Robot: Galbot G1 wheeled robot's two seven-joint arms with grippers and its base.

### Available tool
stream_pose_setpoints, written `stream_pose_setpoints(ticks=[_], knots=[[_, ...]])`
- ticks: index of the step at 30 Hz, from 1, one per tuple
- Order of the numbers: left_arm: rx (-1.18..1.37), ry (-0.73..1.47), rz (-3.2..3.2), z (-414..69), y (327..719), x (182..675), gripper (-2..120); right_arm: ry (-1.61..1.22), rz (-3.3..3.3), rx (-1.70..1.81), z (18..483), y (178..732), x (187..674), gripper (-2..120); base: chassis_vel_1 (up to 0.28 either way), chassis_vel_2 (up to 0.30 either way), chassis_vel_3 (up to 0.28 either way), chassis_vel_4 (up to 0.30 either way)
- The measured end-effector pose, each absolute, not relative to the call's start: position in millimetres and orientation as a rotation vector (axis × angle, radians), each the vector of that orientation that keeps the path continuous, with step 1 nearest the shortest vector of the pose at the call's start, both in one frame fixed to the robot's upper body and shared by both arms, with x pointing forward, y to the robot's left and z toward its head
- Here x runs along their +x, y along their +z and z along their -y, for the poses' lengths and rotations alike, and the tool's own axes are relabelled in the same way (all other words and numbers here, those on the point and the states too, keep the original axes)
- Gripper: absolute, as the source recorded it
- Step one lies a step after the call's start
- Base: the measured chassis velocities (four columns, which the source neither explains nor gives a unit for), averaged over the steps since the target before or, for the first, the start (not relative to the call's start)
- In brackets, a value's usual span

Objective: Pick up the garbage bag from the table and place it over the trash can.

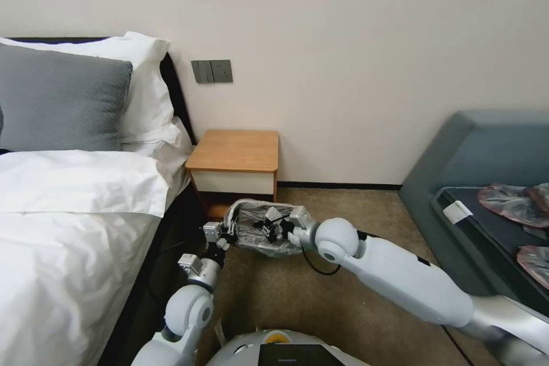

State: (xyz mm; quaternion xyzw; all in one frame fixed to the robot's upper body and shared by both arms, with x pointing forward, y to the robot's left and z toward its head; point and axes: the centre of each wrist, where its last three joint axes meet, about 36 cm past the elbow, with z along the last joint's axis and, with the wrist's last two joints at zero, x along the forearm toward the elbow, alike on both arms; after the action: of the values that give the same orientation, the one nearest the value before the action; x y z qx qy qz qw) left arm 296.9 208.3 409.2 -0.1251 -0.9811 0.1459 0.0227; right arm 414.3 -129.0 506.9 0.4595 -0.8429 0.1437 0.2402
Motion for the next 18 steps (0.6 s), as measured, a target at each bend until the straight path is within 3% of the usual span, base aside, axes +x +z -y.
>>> stream_pose_setpoints(ticks=[18], knots=[[-0.513,0.212,3.148,-207.0,414.6,291.1,7,0.617,2.315,1.129,112.5,495.1,403.4,0,0.000,0.000,0.000,0.000]])
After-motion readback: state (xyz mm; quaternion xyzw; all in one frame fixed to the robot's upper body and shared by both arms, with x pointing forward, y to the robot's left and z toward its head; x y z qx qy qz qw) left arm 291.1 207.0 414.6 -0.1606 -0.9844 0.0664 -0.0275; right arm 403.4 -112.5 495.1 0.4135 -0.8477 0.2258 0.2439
